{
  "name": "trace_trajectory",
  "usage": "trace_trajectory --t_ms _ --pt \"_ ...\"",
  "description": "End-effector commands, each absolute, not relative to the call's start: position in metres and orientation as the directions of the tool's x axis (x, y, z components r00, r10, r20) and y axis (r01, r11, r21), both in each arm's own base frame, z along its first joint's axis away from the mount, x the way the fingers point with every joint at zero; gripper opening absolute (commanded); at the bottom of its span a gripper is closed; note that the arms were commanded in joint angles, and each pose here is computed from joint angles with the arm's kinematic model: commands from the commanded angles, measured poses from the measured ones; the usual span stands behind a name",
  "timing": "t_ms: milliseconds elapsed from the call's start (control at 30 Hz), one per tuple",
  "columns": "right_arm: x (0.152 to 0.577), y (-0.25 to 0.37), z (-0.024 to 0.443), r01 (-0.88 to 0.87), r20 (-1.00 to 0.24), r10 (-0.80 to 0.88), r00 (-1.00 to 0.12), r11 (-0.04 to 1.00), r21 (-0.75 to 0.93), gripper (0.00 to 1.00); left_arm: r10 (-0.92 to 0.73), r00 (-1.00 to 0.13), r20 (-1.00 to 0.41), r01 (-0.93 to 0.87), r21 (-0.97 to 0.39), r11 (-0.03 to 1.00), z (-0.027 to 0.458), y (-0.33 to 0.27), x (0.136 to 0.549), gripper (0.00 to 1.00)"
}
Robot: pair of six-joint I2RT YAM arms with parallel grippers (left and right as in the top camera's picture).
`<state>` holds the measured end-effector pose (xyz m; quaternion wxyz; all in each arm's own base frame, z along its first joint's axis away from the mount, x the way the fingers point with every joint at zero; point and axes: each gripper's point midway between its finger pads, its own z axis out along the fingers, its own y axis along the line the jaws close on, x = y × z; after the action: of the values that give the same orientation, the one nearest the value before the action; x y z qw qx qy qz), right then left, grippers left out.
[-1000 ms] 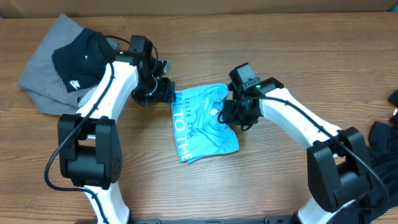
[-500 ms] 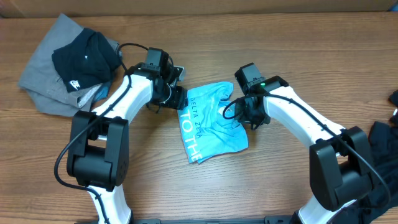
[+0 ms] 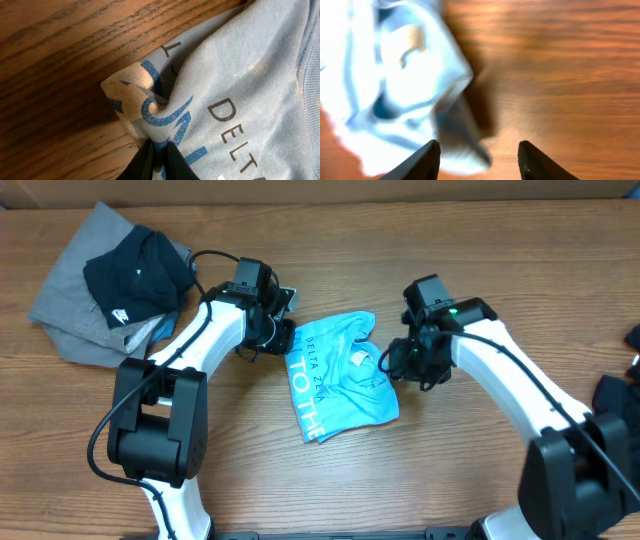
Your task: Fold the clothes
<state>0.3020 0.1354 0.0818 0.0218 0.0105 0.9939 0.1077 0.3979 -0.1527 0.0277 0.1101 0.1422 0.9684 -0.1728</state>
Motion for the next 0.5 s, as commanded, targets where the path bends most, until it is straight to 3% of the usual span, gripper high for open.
trace_trajectory --t_ms 0,133,233,367,433,467 --pt "0.300 0.154 0.093 -0.053 -0.054 -0.039 -0.998 0.950 0.308 0.55 0.247 -0.926 -0.285 0.332 -0.308 0.891 0.034 -0.154 0.398 0.11" --pt "0.303 0.162 0.082 -0.111 -0.086 -0.088 -0.992 0.945 0.308 0.55 0.247 -0.925 -0.291 0.334 -0.307 0.891 0.035 -0.155 0.399 0.11" --pt "0.301 0.164 0.066 -0.116 -0.081 -0.095 -0.992 0.945 0.307 0.49 0.246 -0.924 -0.291 0.334 -0.307 0.891 0.035 -0.155 0.400 0.11" --pt "0.305 0.161 0.055 -0.117 -0.100 -0.091 -0.991 0.951 0.287 0.15 0.247 -0.924 -0.291 0.334 -0.307 0.891 0.035 -0.155 0.399 0.11" --pt "0.314 0.153 0.055 -0.086 -0.126 -0.055 -0.990 0.965 0.249 0.04 0.247 -0.924 -0.291 0.334 -0.307 0.891 0.035 -0.155 0.400 0.11" --pt "0.319 0.145 0.056 -0.044 -0.135 -0.013 -0.991 0.974 0.223 0.04 0.247 -0.924 -0.292 0.335 -0.307 0.891 0.035 -0.155 0.400 0.11"
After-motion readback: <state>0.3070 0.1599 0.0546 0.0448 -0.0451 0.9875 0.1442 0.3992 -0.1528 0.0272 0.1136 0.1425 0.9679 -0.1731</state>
